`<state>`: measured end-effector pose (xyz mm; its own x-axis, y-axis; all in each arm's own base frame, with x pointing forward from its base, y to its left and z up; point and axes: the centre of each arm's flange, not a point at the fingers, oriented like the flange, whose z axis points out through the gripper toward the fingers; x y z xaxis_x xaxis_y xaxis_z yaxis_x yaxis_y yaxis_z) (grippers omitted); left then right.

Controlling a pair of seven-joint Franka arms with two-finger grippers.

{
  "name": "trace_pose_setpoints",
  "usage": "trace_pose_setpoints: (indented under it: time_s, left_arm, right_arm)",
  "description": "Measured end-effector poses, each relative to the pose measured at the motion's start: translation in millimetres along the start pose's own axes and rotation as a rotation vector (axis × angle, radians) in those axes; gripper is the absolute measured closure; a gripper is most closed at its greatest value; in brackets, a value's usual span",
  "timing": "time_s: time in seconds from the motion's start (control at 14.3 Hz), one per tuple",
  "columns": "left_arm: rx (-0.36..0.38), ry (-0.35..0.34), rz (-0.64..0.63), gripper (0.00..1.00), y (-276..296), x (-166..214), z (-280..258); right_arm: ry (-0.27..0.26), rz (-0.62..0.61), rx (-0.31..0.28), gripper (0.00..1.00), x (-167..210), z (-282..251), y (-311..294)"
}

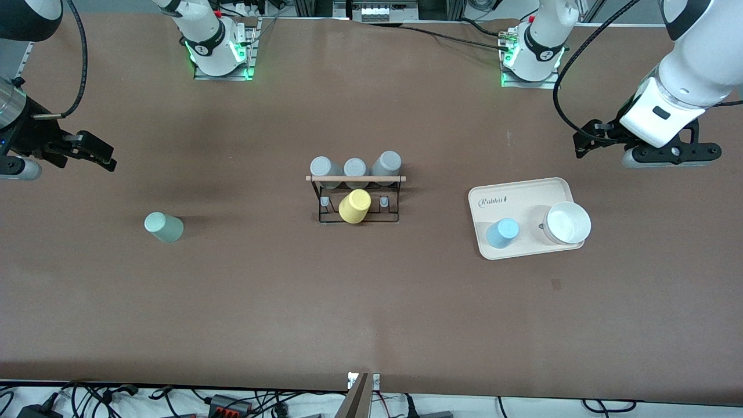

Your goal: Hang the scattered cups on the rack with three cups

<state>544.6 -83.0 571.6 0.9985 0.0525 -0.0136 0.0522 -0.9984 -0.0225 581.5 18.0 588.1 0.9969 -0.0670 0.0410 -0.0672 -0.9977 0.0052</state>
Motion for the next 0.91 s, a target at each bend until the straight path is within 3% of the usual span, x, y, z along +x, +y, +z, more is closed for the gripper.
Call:
trace_pose_setpoints:
  time_s: [0.91]
  left_arm:
    - [-0.003,-0.006,-0.008,0.00,-4.5,2.2,2.7]
  right_arm:
    - [0.020,-0.005,-0.008,0.00,1.5,-12.2,1.0]
